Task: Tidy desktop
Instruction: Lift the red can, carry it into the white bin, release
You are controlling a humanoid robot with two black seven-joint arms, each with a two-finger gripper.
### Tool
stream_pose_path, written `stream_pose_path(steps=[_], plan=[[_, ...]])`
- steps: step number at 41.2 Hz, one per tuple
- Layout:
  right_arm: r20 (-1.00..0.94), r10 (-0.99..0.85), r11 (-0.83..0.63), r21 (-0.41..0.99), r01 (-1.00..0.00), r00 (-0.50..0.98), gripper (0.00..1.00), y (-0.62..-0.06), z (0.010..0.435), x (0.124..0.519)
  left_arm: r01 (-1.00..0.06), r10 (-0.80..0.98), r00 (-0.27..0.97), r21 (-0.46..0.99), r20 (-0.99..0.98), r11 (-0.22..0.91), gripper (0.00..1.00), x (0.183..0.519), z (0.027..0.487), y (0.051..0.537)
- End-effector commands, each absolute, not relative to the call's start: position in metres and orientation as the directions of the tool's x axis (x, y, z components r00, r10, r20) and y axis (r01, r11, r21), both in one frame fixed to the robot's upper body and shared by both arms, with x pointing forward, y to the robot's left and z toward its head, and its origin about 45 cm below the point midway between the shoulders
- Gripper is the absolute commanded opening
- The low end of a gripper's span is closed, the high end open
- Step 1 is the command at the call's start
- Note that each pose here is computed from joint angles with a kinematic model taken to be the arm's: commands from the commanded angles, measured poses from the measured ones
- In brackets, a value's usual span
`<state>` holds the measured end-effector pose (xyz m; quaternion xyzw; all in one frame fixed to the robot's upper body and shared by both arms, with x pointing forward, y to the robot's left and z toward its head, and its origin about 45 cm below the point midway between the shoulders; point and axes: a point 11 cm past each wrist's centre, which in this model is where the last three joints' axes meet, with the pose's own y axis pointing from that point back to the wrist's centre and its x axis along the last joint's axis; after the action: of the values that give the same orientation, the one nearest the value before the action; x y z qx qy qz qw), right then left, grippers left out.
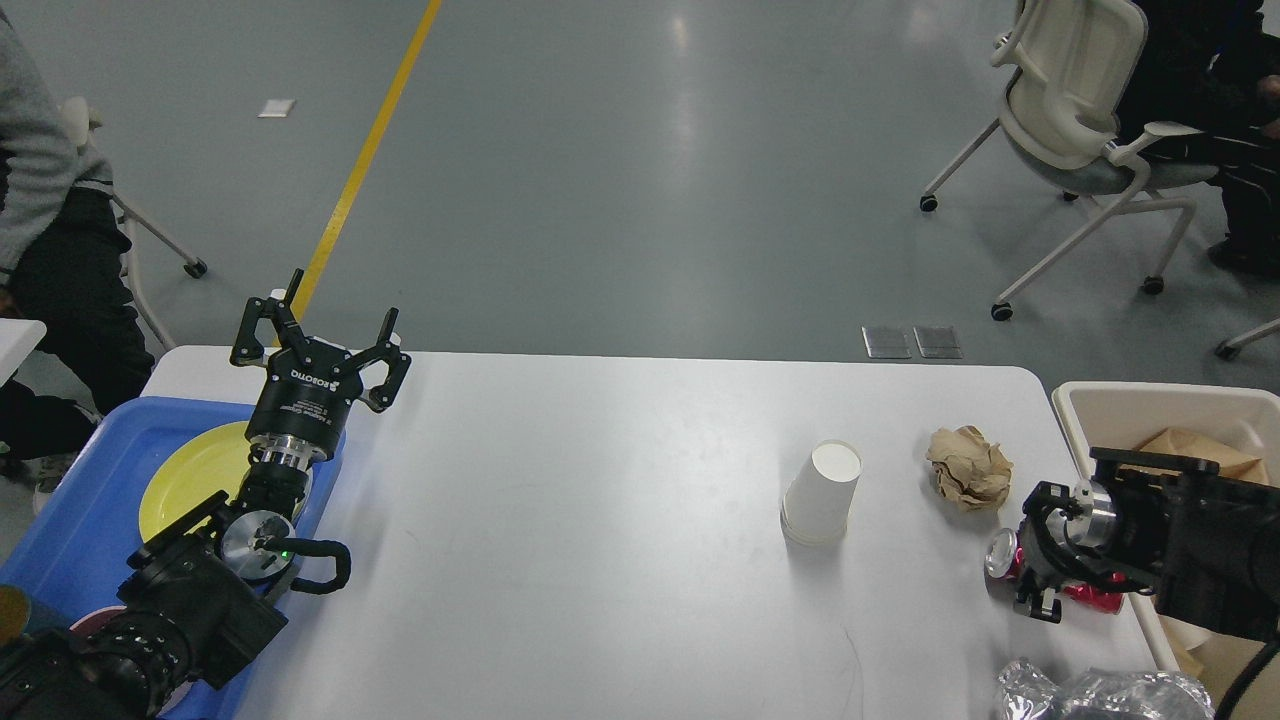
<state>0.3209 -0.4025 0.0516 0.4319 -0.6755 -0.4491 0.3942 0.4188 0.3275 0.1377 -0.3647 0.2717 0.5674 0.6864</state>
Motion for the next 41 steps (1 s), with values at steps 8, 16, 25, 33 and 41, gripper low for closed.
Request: stream_pose_path(steps=[8,16,25,33,41], plan=[[0.187,-0.949,0.251,0.936,-0.248,-0.256,0.0,-0.402,0.058,0.327,-0.977,0.58,0.209,-0.193,-0.787,0.09,0.99,0.419,0.138,0.327],[0.203,-0.969,0.237,0.923,-0.304,-0.137,0.0,-0.412,0.101,0.343,-0.977,0.58,0.209,-0.193,-0.787,0.09,0.99,0.419,0.138,0.327],[0.239,-0.934,0.12,0.911,-0.395,0.266,0.0,-0.408,0.215,0.366,-0.977,0.58,0.209,-0.193,-0.787,0.09,0.99,0.419,0.138,0.327],[0.261,-0.593,-0.049,0.932,-0.358,0.762,0.0,-0.283,0.309,0.349,-0.977,0.58,0.209,-0.193,-0.787,0.09,0.99,0.419,0.138,0.327],[0.246,-0.325,-0.11,0.949,-0.294,0.913,0.0,-0.211,0.321,0.337,-0.977,0.58,0.209,-0.193,-0.787,0.09,0.99,0.419,0.138,0.327]])
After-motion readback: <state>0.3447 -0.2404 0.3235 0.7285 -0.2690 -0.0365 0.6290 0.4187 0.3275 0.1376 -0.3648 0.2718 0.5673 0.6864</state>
